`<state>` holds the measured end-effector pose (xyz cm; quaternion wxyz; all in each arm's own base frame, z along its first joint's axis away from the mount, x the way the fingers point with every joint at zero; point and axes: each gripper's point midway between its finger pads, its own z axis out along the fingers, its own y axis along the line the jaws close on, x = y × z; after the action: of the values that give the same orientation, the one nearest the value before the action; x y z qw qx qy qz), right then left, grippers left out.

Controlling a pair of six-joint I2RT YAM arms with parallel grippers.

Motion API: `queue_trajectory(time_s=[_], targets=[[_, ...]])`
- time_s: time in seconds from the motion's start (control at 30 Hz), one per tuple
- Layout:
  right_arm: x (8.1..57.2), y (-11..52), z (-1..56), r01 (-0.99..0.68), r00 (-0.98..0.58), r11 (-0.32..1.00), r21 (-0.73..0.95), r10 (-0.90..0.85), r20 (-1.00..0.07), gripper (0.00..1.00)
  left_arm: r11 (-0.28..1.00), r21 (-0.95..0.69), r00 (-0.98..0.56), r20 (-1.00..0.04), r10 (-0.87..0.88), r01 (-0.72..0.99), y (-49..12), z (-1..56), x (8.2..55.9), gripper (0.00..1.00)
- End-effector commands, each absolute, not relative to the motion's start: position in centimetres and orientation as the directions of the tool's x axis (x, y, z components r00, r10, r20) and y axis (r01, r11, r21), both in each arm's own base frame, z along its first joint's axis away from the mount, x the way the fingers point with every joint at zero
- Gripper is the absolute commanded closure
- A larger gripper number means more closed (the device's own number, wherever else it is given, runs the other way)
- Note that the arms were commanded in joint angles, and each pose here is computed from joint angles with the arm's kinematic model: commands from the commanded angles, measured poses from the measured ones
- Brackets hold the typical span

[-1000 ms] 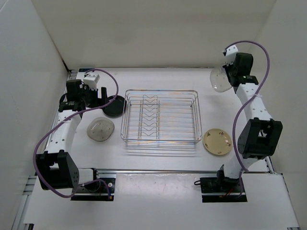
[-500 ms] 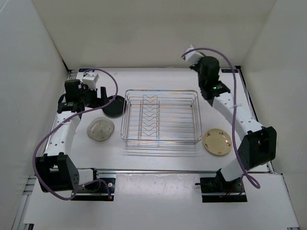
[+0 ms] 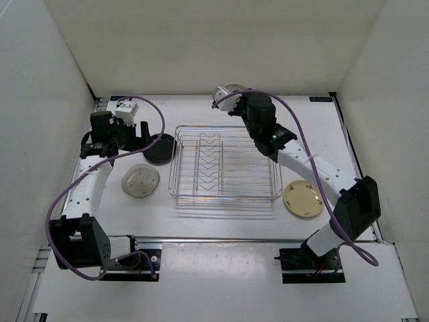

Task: Load the plates into the dish rack

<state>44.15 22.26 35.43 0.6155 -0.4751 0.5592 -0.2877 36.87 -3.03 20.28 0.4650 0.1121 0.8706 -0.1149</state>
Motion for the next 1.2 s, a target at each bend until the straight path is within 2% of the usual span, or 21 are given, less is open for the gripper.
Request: queue_trajectory(time_s=[0.0,0.17,0.63,0.83,1.17], targets=[[43.0,23.8,36.3,-0.207,0.256,0.395,-0.895,-0.861,-0.44,1.0,0.945,-0.097,-0.514,-0.854,0.082,0.312,-3.2,21.3,36.6,0.0],[41.1,26.9,33.8,-0.291,0.325,0.305,-0.907,-0.86,-0.393,1.0,0.945,-0.094,-0.506,-0.859,0.082,0.312,-3.2,21.7,36.7,0.0],[39.7,32.6,29.5,-0.359,0.491,0.157,-0.92,-0.806,-0.329,1.0,0.942,-0.082,-0.469,-0.879,0.085,0.325,-3.4,23.1,36.2,0.0],[40.3,33.7,28.7,-0.332,0.543,0.124,-0.935,-0.785,-0.297,1.0,0.942,-0.079,-0.461,-0.883,0.085,0.325,-3.4,23.3,35.8,0.0],[41.4,35.1,28.4,-0.334,0.583,0.129,-0.934,-0.75,-0.312,1.0,0.936,-0.087,-0.459,-0.884,0.085,0.34,-3.7,23.4,35.7,0.0]])
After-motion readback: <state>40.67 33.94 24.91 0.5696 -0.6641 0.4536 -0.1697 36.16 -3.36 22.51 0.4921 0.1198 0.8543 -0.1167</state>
